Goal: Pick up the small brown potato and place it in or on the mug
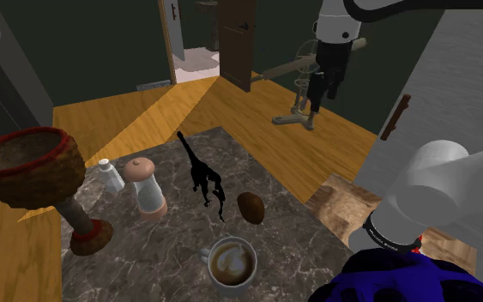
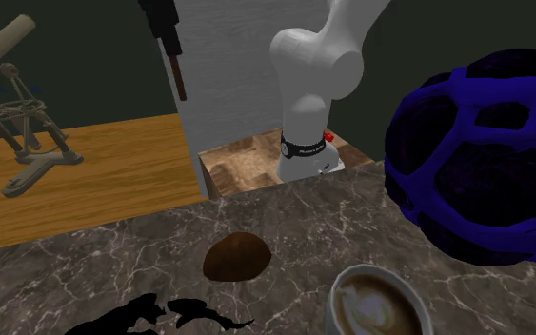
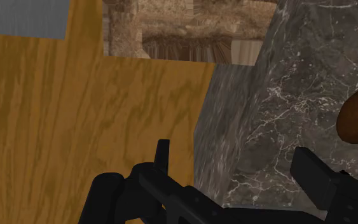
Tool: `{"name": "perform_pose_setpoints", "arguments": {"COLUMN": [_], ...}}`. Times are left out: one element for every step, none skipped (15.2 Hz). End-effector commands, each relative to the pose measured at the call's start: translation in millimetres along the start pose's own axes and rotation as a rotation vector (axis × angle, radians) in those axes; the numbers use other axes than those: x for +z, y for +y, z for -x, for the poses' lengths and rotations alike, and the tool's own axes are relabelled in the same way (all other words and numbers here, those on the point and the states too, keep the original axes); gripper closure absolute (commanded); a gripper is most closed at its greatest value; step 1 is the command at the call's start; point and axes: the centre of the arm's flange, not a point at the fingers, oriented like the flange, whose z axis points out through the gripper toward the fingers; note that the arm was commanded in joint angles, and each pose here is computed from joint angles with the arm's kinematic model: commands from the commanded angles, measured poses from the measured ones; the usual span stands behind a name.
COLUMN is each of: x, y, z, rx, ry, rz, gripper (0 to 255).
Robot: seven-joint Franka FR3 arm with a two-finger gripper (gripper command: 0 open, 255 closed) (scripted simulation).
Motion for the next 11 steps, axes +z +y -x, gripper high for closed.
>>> {"name": "perform_pose_setpoints", "arguments": {"x": [0, 8, 16, 24, 31, 39, 47, 55, 62, 70, 78], "y": [0, -9, -19, -28, -38, -47, -56, -66, -76, -85, -95], "z": [0, -4, -8, -11, -15, -19, -22, -26, -30, -33, -37], "rx": [0.0, 0.006, 0.012, 0.018, 0.024, 0.03, 0.036, 0.042, 0.048, 0.054, 0.06], "ry": [0.0, -0.009, -0.018, -0.027, -0.036, -0.045, -0.054, -0.063, -0.072, -0.081, -0.09], "rz": [0.0, -0.006, -0.013, -0.019, -0.025, -0.032, -0.038, -0.044, -0.051, -0.057, -0.064], "gripper": [0, 0, 0, 0, 0, 0, 0, 0, 0, 0, 0]}}
